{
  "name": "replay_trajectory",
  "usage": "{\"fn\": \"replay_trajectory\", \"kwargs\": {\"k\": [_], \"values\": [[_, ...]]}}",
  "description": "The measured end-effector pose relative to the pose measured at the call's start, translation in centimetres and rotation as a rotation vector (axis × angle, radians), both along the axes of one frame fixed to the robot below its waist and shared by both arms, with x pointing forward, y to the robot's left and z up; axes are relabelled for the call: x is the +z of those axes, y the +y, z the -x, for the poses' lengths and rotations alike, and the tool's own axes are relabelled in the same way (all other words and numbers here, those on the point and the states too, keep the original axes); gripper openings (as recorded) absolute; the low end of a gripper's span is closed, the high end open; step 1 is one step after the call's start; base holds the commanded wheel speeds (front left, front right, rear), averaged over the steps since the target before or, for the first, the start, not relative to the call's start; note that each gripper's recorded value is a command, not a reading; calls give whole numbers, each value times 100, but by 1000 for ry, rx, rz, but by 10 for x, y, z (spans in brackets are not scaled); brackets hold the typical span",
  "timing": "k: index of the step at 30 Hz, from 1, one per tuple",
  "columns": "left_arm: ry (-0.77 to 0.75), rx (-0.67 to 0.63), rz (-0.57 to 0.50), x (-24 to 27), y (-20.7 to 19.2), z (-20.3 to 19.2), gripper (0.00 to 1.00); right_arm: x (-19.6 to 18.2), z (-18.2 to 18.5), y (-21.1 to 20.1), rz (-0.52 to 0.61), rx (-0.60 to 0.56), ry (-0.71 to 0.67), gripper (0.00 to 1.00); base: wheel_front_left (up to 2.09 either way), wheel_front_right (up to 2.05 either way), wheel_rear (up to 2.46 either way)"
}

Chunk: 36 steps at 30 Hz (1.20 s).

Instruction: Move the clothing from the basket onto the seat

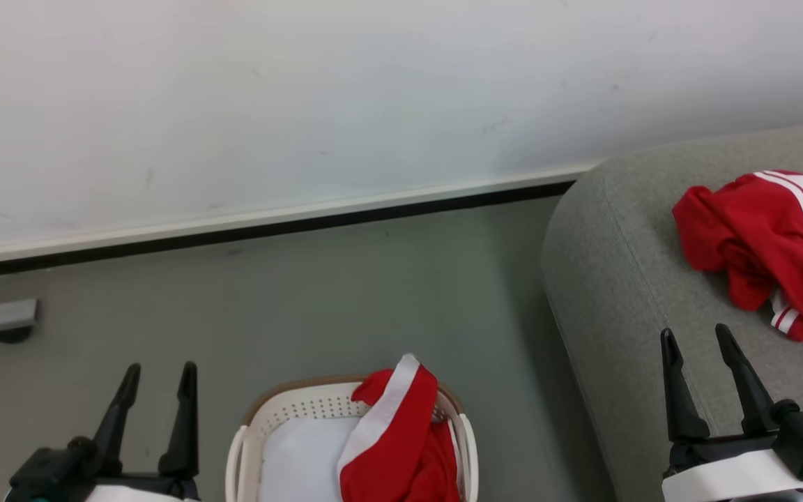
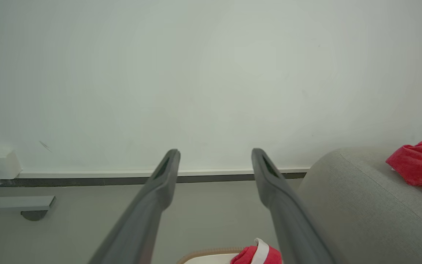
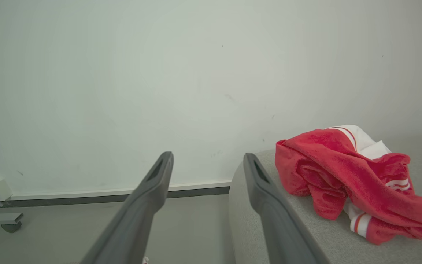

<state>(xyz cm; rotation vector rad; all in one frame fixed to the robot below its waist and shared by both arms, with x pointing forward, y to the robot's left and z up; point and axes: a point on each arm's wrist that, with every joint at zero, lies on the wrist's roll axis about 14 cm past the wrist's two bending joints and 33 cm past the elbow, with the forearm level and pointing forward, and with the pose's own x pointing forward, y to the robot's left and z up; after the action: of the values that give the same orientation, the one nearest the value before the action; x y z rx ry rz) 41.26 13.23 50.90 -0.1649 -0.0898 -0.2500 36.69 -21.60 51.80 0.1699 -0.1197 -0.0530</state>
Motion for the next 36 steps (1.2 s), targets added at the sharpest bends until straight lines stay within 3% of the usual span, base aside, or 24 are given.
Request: {"fn": "replay_trajectory", "kwargs": {"k": [15, 22, 36], "values": [[191, -364, -90, -79, -86, -36, 100, -3, -26, -36, -40, -98, -2, 100, 0, 0, 0], [412, -502, -111, -148, -113, -37, 100, -7, -39, -45, -38, -121, 1, 100, 0, 0, 0], [796, -760, -286, -280, -138, -12, 100, -25, -59, -57, -26, -150, 35, 100, 0, 0, 0]]}}
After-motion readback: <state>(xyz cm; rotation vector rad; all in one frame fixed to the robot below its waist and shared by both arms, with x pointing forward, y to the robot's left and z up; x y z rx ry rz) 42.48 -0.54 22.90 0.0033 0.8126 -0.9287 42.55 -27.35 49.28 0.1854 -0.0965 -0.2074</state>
